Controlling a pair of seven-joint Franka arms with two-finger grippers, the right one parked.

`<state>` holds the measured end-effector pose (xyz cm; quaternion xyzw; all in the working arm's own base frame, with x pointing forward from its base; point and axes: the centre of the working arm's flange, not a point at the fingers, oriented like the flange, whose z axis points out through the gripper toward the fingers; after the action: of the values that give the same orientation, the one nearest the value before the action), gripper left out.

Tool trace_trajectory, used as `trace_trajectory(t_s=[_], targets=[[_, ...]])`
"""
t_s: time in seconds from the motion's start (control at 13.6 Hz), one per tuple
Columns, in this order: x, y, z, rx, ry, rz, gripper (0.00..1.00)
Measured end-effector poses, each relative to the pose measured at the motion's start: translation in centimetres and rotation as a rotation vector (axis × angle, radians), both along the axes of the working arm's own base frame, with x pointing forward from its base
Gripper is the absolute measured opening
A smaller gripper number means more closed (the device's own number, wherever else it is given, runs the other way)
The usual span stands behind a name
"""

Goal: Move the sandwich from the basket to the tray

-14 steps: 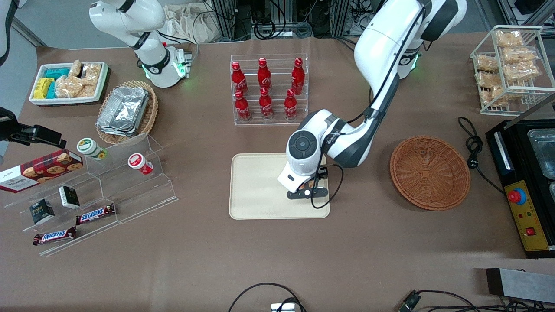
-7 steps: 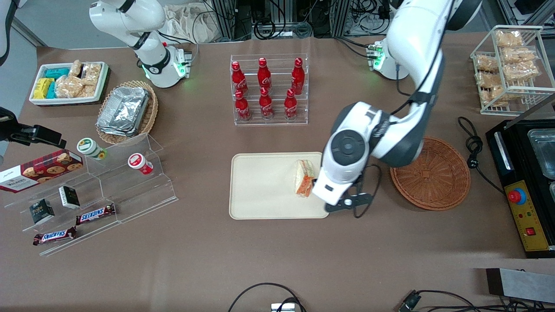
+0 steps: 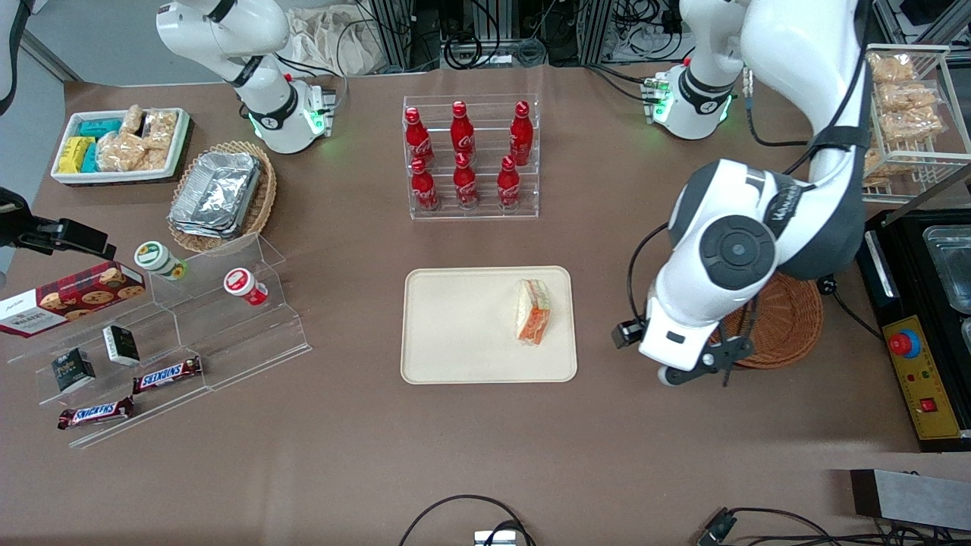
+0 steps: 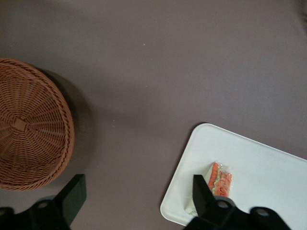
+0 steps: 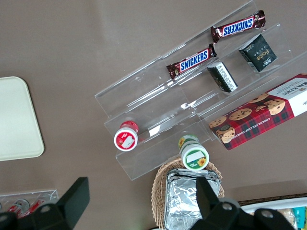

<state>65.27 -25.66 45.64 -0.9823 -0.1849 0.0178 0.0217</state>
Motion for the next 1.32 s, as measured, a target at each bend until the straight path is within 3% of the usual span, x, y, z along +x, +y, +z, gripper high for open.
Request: trace_trajectory(t_s=[0.29,0.59,0.81,1.32], targets=[[0.4,2.6,1.0,0.007,0.007,0.041,1.00],[1.2,13.0,5.2,0.000,0.019,0.022,1.00],[0.3,18.1,8.3,-0.007,0.009,-0.051,1.00],[-3.4,22.3,11.9,-0.008,-0.005,-0.271,1.00]])
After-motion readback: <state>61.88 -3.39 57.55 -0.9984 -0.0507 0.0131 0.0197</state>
